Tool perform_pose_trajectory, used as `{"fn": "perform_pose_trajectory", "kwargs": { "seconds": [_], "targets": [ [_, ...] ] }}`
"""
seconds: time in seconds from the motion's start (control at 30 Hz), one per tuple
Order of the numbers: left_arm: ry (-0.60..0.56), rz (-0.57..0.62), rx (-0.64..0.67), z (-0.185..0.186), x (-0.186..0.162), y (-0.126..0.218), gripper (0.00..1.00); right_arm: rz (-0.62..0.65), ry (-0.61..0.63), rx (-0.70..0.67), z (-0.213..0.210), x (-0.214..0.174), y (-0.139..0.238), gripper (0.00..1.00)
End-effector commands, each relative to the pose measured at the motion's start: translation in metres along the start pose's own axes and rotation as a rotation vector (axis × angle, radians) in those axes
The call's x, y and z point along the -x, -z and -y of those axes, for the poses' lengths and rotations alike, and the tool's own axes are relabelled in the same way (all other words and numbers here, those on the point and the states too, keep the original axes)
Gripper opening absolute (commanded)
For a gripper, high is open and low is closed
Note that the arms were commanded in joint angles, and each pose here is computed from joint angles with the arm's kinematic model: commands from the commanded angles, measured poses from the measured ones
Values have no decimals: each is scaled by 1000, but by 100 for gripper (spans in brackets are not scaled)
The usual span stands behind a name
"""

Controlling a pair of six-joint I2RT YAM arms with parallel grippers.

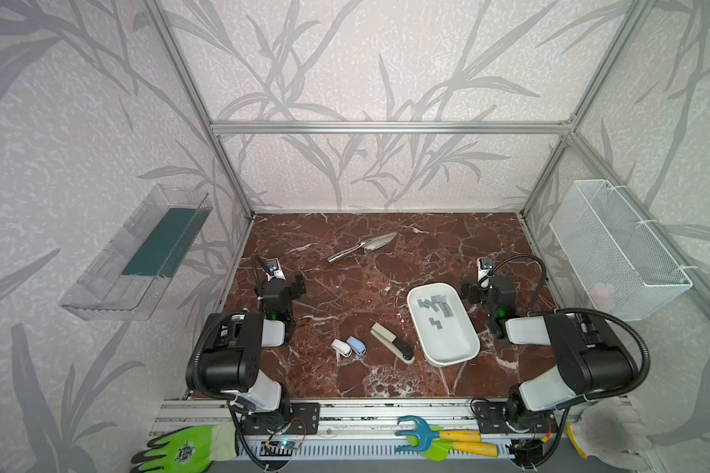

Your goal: Load the staples into the stapler

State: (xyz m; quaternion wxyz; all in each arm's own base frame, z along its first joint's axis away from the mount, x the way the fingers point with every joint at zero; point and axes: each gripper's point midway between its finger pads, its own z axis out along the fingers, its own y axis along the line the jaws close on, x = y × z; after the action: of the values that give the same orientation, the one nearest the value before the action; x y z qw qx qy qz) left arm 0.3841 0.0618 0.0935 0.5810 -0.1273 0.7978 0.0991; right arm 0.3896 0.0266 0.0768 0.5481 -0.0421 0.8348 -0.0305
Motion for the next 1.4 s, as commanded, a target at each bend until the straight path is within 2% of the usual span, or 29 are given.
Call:
{"fn": "perform_pose_trajectory", "kwargs": {
  "seconds": [0.0,0.9,0.97,1.07,1.2,1.3,1.37],
  "targets": [
    [-5,23,-10,3,5,0,99,40,-1,-4,2,16,-1,99],
    [-5,23,-10,3,5,0,99,46,-1,-4,2,17,0,99],
    [-4,25,-10,3,6,0,99,78,-8,-22,5,26,2,99],
    [-1,40,-7,2,10,2,99,62,-8,-39,8,32,8,99],
    [-3,72,-58,5,34,29,99,8,10,-152,15,44,21,99],
    [71,33,-68,4,52,48,99,-39,-48,-125,11,61,34,99],
    [112,57,-119,11,70,60,99,-50,-193,-97,8,77,45,99]
  ]
}}
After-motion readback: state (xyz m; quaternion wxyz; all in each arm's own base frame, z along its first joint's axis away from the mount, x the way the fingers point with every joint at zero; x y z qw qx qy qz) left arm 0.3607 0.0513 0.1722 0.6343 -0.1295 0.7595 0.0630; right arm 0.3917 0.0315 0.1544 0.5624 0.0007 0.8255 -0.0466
